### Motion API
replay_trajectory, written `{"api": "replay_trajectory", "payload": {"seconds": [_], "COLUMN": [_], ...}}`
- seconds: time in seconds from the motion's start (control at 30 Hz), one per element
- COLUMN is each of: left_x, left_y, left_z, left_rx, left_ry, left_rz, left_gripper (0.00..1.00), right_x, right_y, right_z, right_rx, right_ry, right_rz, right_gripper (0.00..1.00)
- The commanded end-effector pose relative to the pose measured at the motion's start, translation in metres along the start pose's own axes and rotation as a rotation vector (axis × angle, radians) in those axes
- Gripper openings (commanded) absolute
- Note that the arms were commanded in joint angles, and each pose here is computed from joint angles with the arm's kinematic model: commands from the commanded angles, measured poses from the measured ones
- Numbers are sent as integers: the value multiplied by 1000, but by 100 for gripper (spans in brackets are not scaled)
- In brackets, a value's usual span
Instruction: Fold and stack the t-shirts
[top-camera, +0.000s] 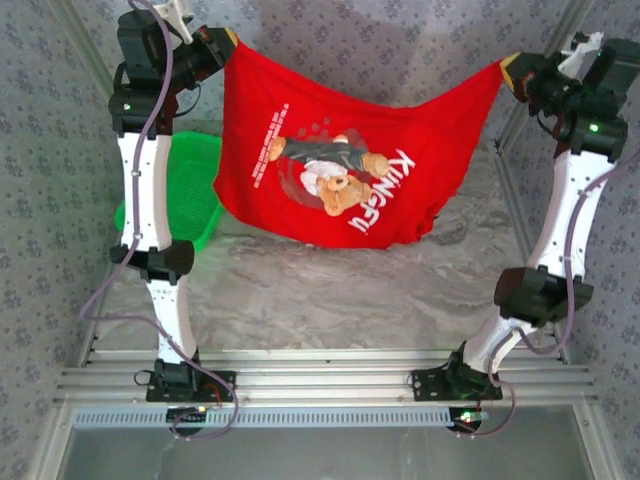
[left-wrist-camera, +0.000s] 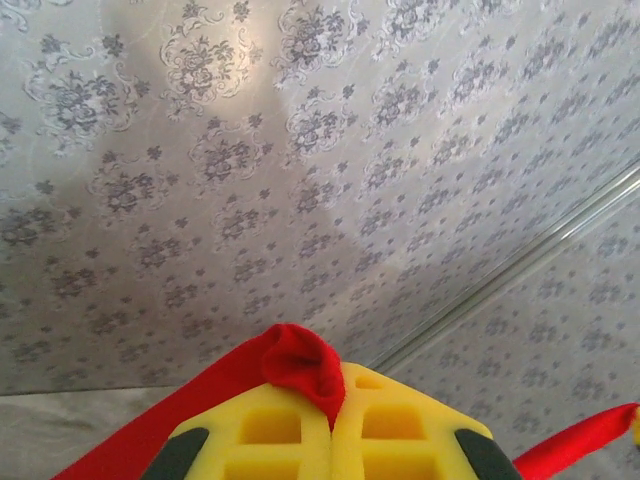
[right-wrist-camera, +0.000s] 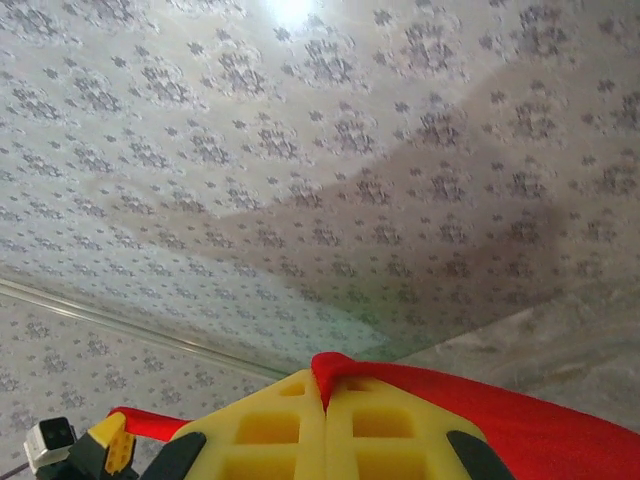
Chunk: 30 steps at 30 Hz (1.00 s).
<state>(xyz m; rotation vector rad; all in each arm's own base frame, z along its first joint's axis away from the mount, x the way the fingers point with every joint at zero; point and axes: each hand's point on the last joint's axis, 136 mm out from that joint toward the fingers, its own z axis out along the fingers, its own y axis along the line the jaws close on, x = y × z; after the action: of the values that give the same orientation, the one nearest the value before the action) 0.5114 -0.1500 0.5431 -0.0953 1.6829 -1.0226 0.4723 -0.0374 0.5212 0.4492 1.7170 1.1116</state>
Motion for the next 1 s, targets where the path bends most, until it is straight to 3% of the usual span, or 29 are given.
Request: {"api": "replay_trajectory", "payload": {"seconds": [0.0, 0.23, 0.33, 0.47, 0.63, 0.83, 0.97], "left_x": [-39, -79, -92, -80, -25, 110, 163], "left_y": [-47, -65, -74, -67, -38, -3, 53], "left_z": [-13, -43, -64, -74, -77, -79, -113], "left_rx": [187, 257, 275, 223, 42, -207, -315], "left_ry": [-132, -264, -289, -215, -4, 404, 393], "left_rz": [5, 63, 103, 132, 87, 118, -29], "left_gripper": [0, 0, 0, 0, 0, 0, 0], "right_x": [-22, -73, -70, -49, 3, 112, 195], "right_y": [50, 98, 109, 103, 68, -25, -100], "right_z": [-14, -38, -50, -60, -80, -106, -134], "right_rx": [-115, -286, -289, -216, -94, 142, 359], "right_ry": [-60, -218, -222, -178, -115, 1, 108], "right_rz": [-93, -99, -127, -154, -128, -1, 165], "right_gripper": [0, 0, 0, 0, 0, 0, 0]}}
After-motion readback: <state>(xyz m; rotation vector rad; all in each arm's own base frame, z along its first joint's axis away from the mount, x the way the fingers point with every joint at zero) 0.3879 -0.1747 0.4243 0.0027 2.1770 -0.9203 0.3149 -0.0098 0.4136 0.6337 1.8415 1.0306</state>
